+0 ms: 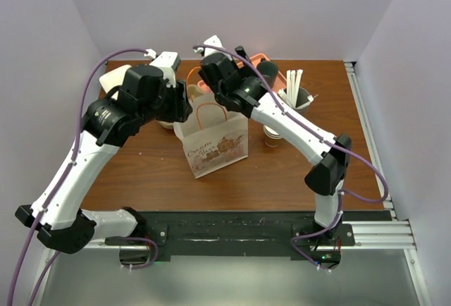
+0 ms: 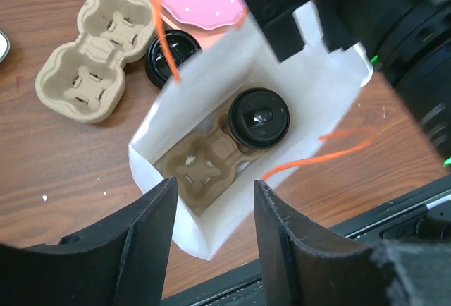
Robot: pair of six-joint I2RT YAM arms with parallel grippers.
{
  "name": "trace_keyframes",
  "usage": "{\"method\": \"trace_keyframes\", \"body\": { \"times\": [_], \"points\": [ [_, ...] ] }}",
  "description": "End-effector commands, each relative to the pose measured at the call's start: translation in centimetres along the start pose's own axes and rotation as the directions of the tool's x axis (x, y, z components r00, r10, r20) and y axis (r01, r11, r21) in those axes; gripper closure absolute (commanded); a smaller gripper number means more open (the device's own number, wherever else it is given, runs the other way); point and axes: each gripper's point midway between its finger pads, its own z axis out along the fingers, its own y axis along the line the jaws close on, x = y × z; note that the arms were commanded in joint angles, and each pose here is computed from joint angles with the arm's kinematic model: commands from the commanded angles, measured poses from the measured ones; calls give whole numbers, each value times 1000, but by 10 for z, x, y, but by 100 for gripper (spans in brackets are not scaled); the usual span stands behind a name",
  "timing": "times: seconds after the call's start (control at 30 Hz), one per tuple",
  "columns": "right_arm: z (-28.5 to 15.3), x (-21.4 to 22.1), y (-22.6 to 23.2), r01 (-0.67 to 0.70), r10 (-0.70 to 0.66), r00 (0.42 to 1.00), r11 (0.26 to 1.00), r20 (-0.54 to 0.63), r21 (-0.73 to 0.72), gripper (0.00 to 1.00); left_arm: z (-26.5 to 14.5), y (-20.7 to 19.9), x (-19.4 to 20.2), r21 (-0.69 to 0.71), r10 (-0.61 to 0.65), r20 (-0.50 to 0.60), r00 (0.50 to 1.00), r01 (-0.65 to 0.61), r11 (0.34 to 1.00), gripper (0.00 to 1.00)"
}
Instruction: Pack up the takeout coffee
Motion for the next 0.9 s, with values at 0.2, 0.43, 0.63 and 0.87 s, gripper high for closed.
{"method": "trace_keyframes", "body": {
  "times": [0.2,0.43,0.63,0.87],
  "points": [
    [-65,-38,-55,-219,237,963,966,129,-135,1,-27,-3,-18,37,12,93,996,-15,999,46],
    [-73,-12,-101,-449,456,890,883,17,-139,10,-42,-4,-27,58,31,142,989,-40,997,40],
    [-39,37,-149,-549,544,830,836,-121,-10,51,-61,-13,-29,136,5,204,979,-34,990,13],
    [-6,129,-187,-607,632,728,775,-267,179,60,-74,-11,-14,168,-27,200,979,-7,986,0]
  ]
}}
